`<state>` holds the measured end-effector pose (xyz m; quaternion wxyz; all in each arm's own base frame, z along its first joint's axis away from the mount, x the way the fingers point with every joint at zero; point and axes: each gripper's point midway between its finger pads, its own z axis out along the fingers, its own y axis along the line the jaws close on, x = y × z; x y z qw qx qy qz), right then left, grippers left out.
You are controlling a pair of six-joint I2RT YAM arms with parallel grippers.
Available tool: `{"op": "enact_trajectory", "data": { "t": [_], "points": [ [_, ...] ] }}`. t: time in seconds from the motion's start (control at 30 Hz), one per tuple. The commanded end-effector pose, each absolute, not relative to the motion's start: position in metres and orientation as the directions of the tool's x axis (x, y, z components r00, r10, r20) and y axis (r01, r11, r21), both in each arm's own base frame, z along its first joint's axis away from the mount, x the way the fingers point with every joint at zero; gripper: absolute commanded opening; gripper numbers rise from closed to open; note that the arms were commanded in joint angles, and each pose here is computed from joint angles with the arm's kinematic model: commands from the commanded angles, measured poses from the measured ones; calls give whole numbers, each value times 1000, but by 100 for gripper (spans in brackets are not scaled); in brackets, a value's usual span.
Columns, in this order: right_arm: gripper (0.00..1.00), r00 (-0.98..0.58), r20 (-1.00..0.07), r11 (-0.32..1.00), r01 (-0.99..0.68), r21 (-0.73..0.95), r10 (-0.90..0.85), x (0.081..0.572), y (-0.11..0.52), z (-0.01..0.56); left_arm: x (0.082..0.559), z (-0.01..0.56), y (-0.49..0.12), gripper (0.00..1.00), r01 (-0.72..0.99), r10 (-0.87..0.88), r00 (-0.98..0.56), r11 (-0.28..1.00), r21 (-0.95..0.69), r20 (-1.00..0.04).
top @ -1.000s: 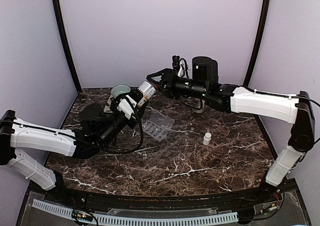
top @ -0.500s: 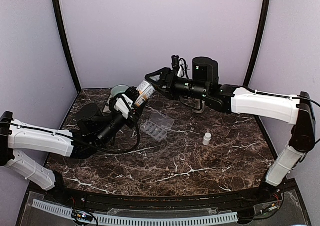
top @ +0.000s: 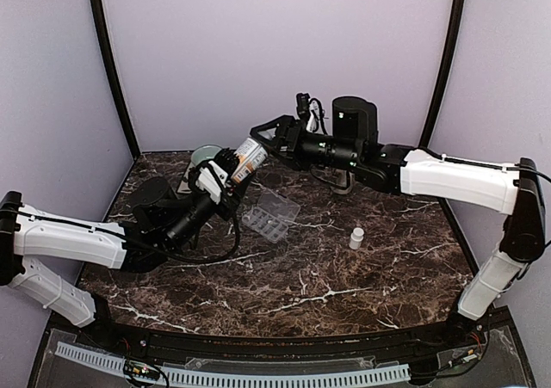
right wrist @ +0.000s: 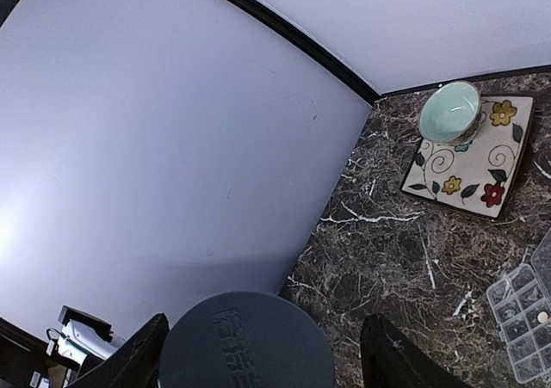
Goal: Sort the pills into containers
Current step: Screw the lid of the pill bottle onto the pill bottle.
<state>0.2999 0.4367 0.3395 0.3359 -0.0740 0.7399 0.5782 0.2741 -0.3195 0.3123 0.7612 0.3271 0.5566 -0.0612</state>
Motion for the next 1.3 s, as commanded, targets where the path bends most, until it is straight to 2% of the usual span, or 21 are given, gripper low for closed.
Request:
{"op": "enact_trajectory", "data": {
  "t": [0.0,1.27],
  "points": [
    [74,-782,-594,351,-512,784,187,277,441,326,267,369,-297,0,419,106,451,852,315,-886],
    [76,-729,-667,312,-604,734,157,247,428,350,268,365,-287,0,437,91,422,851,291,-902]
  ]
}}
